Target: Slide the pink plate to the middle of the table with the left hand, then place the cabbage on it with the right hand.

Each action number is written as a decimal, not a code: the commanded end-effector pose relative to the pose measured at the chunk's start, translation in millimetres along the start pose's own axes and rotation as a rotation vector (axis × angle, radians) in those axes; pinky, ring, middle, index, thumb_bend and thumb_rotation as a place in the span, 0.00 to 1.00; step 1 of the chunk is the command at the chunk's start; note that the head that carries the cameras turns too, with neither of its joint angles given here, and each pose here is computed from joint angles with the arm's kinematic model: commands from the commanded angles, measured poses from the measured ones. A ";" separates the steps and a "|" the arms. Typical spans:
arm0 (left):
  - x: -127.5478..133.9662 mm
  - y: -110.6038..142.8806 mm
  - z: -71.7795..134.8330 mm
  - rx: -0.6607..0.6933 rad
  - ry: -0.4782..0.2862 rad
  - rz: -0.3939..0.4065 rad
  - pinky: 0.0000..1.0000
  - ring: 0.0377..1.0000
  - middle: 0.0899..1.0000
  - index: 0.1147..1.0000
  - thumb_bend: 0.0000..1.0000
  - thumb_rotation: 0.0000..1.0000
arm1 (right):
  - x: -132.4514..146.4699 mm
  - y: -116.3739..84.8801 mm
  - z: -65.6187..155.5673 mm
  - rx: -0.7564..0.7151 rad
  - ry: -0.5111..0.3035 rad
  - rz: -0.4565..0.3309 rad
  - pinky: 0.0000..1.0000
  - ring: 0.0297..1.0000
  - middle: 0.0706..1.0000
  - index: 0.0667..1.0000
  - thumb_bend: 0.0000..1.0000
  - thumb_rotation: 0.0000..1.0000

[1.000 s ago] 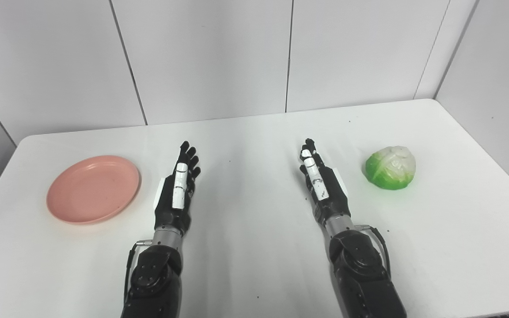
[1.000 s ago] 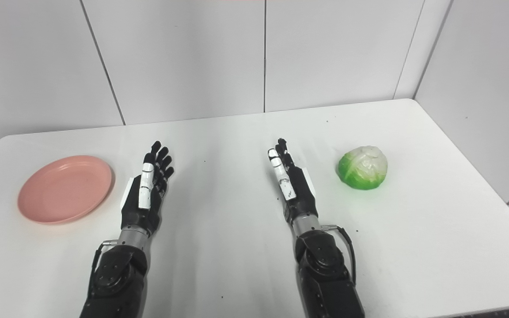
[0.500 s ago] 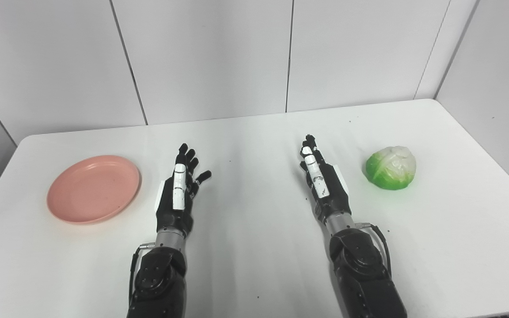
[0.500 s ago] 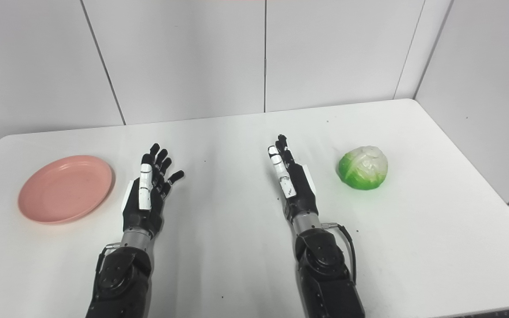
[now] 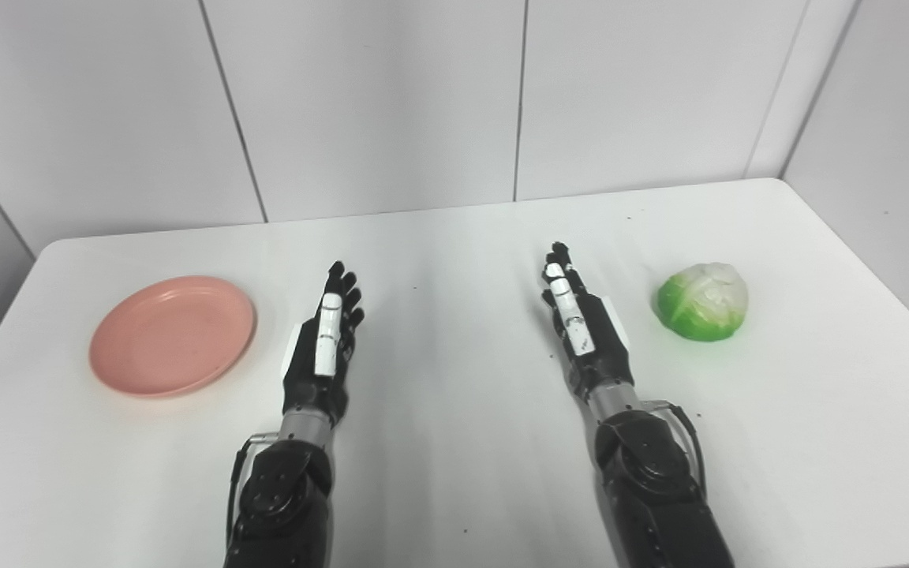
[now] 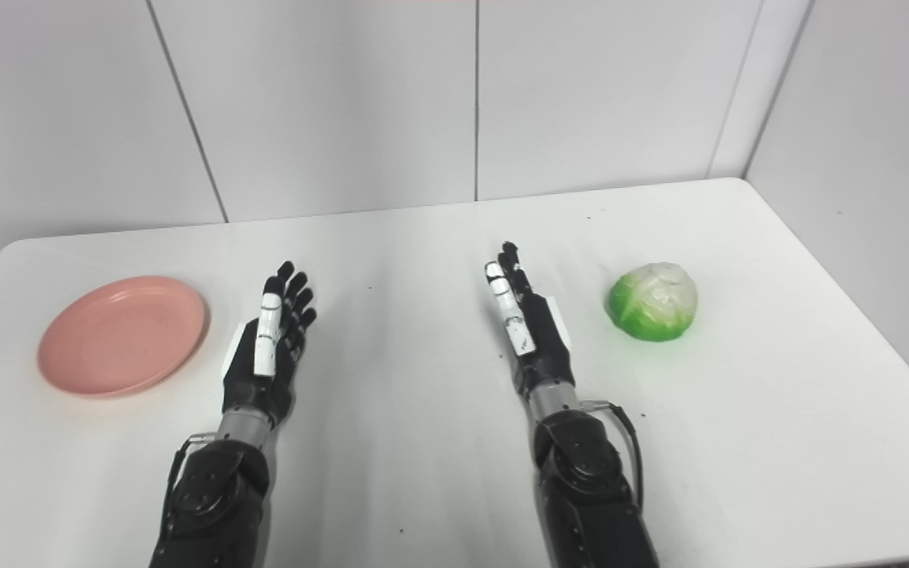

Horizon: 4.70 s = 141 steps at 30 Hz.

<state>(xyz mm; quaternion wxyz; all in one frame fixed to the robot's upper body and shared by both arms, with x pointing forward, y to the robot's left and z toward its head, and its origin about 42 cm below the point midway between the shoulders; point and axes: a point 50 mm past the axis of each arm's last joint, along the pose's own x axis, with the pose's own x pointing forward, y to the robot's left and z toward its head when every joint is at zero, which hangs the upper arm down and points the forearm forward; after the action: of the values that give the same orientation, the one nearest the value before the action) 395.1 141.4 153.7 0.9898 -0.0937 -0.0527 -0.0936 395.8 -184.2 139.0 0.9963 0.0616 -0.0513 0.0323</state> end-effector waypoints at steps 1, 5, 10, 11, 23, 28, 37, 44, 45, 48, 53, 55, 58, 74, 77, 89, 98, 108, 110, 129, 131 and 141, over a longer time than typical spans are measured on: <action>22.1 -6.1 41.5 0.016 -0.093 -0.060 1.00 1.00 1.00 1.00 0.76 1.00 | 7.9 -1.9 16.2 0.003 -0.071 0.020 1.00 1.00 1.00 1.00 0.70 0.85; 45.5 12.0 76.6 0.009 -0.148 -0.025 1.00 1.00 1.00 1.00 0.79 1.00 | 3.9 -14.3 13.3 0.005 -0.072 0.008 1.00 1.00 1.00 1.00 0.71 0.84; 61.9 43.4 101.2 0.045 -0.151 0.059 0.97 0.97 0.96 0.97 0.86 1.00 | 0.1 -24.6 11.2 -0.028 -0.063 0.021 1.00 1.00 1.00 1.00 0.70 0.89; 63.1 49.8 103.8 0.055 -0.158 0.065 0.94 0.96 0.95 0.96 0.86 1.00 | -0.5 -26.2 10.6 -0.026 -0.065 0.019 1.00 1.00 1.00 1.00 0.69 0.89; 62.3 146.9 129.1 0.153 -0.172 0.258 0.79 0.82 0.80 0.79 0.89 1.00 | 3.7 -34.5 0.7 0.043 -0.060 0.027 1.00 1.00 1.00 1.00 0.69 0.86; 59.4 185.5 131.0 0.184 -0.165 0.347 0.73 0.75 0.73 0.71 0.88 1.00 | 2.5 -38.1 0.6 0.028 -0.071 0.033 1.00 1.00 1.00 1.00 0.68 0.85; 48.5 225.5 134.4 0.225 -0.147 0.402 0.71 0.74 0.73 0.71 0.85 1.00 | -3.2 -45.2 3.2 -0.021 -0.086 0.040 1.00 1.00 1.00 1.00 0.64 0.90; 39.3 254.0 127.9 0.235 -0.156 0.459 0.72 0.74 0.72 0.70 0.86 1.00 | -7.0 -46.7 6.0 -0.019 -0.091 0.032 1.00 1.00 1.00 1.00 0.61 0.89; 38.2 256.6 126.0 0.236 -0.160 0.466 0.72 0.74 0.72 0.70 0.85 1.00 | -7.2 -46.8 6.4 -0.020 -0.088 0.031 1.00 1.00 1.00 1.00 0.62 0.89; 35.6 260.0 117.6 0.240 -0.166 0.497 0.73 0.74 0.72 0.70 0.86 1.00 | -6.9 -47.5 6.2 -0.025 -0.088 0.028 1.00 1.00 1.00 1.00 0.62 0.89; 31.5 266.7 102.9 0.245 -0.140 0.528 0.74 0.74 0.71 0.69 0.87 1.00 | -6.5 -47.8 6.4 -0.024 -0.092 0.032 1.00 1.00 1.00 1.00 0.61 0.89; 29.0 267.6 96.7 0.243 -0.134 0.542 0.73 0.73 0.72 0.70 0.86 1.00 | -6.9 -48.4 7.6 -0.028 -0.092 0.032 1.00 1.00 1.00 1.00 0.60 0.90; 25.1 267.2 88.7 0.232 -0.137 0.549 0.73 0.74 0.73 0.71 0.83 1.00 | -7.6 -48.8 8.5 -0.016 -0.090 0.032 1.00 1.00 1.00 1.00 0.60 0.89; 27.8 254.9 53.2 0.236 -0.062 0.515 0.83 0.81 0.78 0.75 0.85 1.00 | -11.0 -48.7 13.1 -0.021 -0.088 0.032 1.00 1.00 1.00 1.00 0.60 0.90; 28.1 250.8 43.4 0.256 -0.042 0.490 0.83 0.82 0.79 0.76 0.83 1.00 | -10.8 -47.9 13.8 -0.011 -0.091 0.025 1.00 1.00 1.00 1.00 0.59 0.89; 34.0 235.8 26.0 0.242 -0.004 0.432 0.83 0.82 0.80 0.78 0.81 1.00 | -9.0 -45.3 18.2 0.009 -0.092 0.016 1.00 1.00 1.00 1.00 0.61 0.86; 49.7 199.5 27.5 0.215 -0.029 0.365 0.85 0.83 0.80 0.78 0.80 1.00 | -8.3 -42.6 17.3 0.007 -0.103 -0.007 1.00 1.00 1.00 1.00 0.60 0.86; 63.8 141.4 21.4 0.140 -0.039 0.262 0.88 0.85 0.82 0.81 0.84 1.00 | -8.7 -35.9 19.2 0.008 -0.080 -0.001 1.00 1.00 1.00 1.00 0.63 0.85; 64.2 131.0 21.8 0.151 -0.032 0.241 0.88 0.85 0.82 0.81 0.84 1.00 | -8.2 -36.0 18.9 0.009 -0.078 0.007 1.00 1.00 1.00 1.00 0.63 0.85; 54.7 38.7 -12.4 -0.010 -0.028 0.064 1.00 0.90 0.88 0.84 0.75 1.00 | 1.7 -6.9 12.4 0.014 -0.067 0.008 1.00 1.00 1.00 1.00 0.68 0.81; 51.4 33.2 -17.3 0.003 -0.021 0.062 0.97 0.90 0.87 0.85 0.75 1.00 | 3.0 -3.1 11.2 -0.007 -0.071 0.017 1.00 1.00 1.00 1.00 0.66 0.84; 44.4 9.6 -25.2 0.026 -0.041 0.042 0.91 0.90 0.90 0.89 0.75 1.00 | 13.0 12.4 7.9 0.020 -0.075 0.010 1.00 1.00 1.00 1.00 0.61 0.82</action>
<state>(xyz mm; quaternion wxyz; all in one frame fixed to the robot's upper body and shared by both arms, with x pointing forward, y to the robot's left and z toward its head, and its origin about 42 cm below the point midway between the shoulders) 443.0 149.6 123.1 0.9931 -0.0892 -0.0461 -0.0597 398.4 -179.0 132.6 0.9963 0.0662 -0.0448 0.0320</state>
